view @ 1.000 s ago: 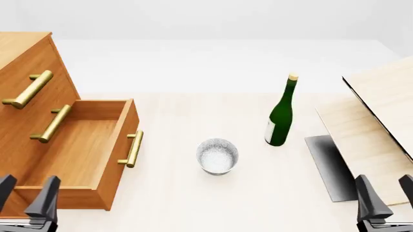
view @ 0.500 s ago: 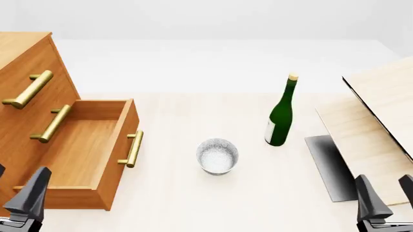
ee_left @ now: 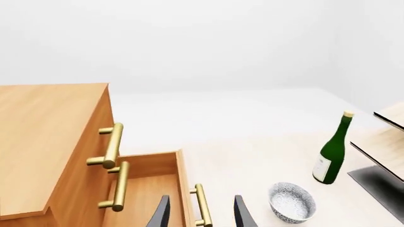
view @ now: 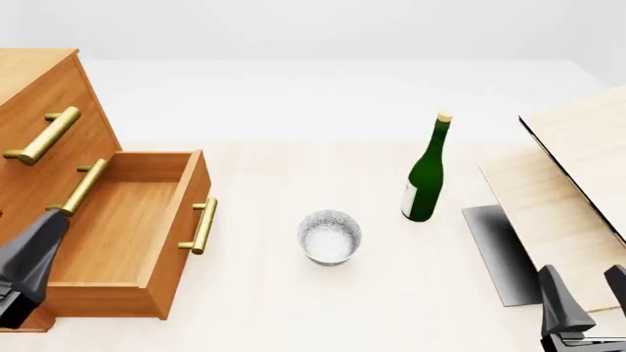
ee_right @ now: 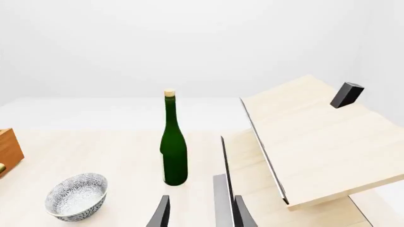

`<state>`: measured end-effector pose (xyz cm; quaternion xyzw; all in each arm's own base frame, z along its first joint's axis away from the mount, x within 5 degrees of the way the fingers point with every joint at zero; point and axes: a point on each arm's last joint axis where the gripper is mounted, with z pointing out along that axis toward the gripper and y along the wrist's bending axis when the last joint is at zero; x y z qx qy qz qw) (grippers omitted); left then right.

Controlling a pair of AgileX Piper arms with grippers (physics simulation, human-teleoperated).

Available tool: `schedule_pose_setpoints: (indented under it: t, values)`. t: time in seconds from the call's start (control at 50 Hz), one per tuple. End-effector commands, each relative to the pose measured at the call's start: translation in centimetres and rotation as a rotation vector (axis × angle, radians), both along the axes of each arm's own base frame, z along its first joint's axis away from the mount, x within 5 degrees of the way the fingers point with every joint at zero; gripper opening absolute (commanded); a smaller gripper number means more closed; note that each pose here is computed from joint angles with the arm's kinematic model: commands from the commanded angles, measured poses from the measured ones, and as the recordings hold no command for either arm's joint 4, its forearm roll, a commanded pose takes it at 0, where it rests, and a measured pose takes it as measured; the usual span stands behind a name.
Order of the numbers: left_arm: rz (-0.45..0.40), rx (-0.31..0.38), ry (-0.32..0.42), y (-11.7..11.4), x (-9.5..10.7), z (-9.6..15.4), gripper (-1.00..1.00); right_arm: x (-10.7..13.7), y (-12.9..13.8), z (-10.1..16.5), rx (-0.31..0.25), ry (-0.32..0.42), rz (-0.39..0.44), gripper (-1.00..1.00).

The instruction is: Put the bowl in the bottom drawer of the cabinet and close it.

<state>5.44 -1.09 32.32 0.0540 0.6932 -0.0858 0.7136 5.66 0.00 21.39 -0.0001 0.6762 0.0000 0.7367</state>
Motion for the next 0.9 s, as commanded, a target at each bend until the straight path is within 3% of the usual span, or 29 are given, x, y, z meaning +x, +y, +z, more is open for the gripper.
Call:
schedule_pose_setpoints:
  t: [0.02, 0.16, 0.22, 0.3, 0.32, 0.46, 0.5, 0.54, 0.66, 0.82, 0.9]
  values:
    - [-0.028, 0.001, 0.044, -0.3, 0.6, 2.3, 1.0, 0.0, 0.0, 0.0, 0.0, 0.0, 0.0, 1.0]
    - [-0.038, -0.02, 0.051, -0.3, 0.5, 4.2, 1.0, 0.0, 0.0, 0.0, 0.0, 0.0, 0.0, 1.0]
    - [-0.039, -0.042, 0.102, -0.6, 1.4, 4.6, 1.0, 0.0, 0.0, 0.0, 0.0, 0.0, 0.0, 1.0]
    - [-0.043, -0.028, 0.099, -0.6, 1.4, 5.5, 1.0, 0.0, 0.0, 0.0, 0.0, 0.0, 0.0, 1.0]
    - [-0.035, -0.054, 0.139, -0.7, 2.2, 5.6, 1.0, 0.0, 0.0, 0.0, 0.0, 0.0, 0.0, 1.0]
    - [-0.07, -0.025, 0.17, -1.4, 3.4, 6.9, 1.0, 0.0, 0.0, 0.0, 0.0, 0.0, 0.0, 1.0]
    - [-0.09, -0.062, 0.217, -1.8, 4.2, 7.1, 1.0, 0.0, 0.0, 0.0, 0.0, 0.0, 0.0, 1.0]
    - [-0.088, -0.029, 0.207, -1.9, 4.4, 7.6, 1.0, 0.0, 0.0, 0.0, 0.0, 0.0, 0.0, 1.0]
    - [-0.095, -0.04, 0.292, -2.5, 6.1, 7.5, 1.0, 0.0, 0.0, 0.0, 0.0, 0.0, 0.0, 1.0]
    - [-0.1, -0.046, 0.357, -2.8, 6.5, 8.5, 1.0, 0.0, 0.0, 0.0, 0.0, 0.0, 0.0, 1.0]
    - [-0.022, -0.086, 0.472, -2.3, 7.6, 5.8, 1.0, 0.0, 0.0, 0.0, 0.0, 0.0, 0.0, 1.0]
